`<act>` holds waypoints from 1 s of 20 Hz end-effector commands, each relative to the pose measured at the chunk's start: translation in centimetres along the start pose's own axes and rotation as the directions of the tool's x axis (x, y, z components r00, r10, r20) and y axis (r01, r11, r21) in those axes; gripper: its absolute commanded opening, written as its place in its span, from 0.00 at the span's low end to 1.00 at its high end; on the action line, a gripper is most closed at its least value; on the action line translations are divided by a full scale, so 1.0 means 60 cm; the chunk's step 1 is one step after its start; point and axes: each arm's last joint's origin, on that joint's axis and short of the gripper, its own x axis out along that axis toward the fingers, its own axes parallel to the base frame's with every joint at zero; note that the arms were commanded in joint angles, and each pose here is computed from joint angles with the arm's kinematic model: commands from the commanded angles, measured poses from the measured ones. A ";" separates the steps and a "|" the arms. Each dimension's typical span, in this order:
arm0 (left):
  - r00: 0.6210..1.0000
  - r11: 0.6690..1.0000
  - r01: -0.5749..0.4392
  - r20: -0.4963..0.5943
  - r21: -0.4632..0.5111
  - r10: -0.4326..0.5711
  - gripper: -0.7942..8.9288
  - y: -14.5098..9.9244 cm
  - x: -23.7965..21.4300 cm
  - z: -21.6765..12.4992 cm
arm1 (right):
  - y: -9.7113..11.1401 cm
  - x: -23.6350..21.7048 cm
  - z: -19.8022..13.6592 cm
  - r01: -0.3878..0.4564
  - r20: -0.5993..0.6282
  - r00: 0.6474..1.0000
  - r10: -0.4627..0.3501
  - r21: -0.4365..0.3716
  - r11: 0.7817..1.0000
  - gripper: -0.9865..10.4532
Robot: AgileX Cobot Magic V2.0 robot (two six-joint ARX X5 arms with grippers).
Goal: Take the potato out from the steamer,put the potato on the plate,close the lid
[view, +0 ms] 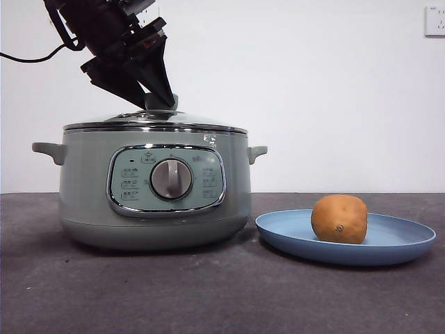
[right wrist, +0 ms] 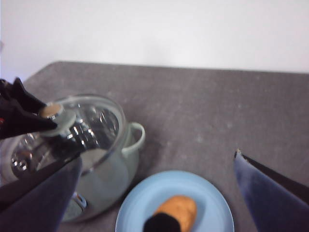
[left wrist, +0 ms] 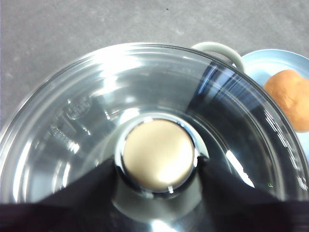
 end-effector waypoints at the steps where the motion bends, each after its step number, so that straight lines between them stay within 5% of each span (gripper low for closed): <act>1: 1.000 1.000 0.010 -0.014 -0.013 -0.010 0.64 -0.002 0.002 -0.003 | 0.000 -0.002 -0.002 -0.002 -0.019 1.000 0.002 0.012 1.000 0.66; 7: 1.000 1.000 0.003 0.015 -0.010 -0.003 0.64 -0.006 -0.017 0.002 | 0.000 -0.002 -0.010 -0.008 -0.071 0.997 0.009 0.014 1.000 0.66; 15: 0.995 1.000 -0.012 0.103 -0.007 0.013 0.64 -0.028 -0.107 0.015 | 0.005 -0.004 -0.023 -0.115 -0.159 0.980 0.120 0.046 0.992 0.66; 20: 0.996 1.000 -0.001 0.090 -0.011 0.002 0.63 -0.052 -0.192 0.007 | 0.010 -0.008 -0.038 -0.221 -0.250 0.938 0.241 0.105 0.970 0.66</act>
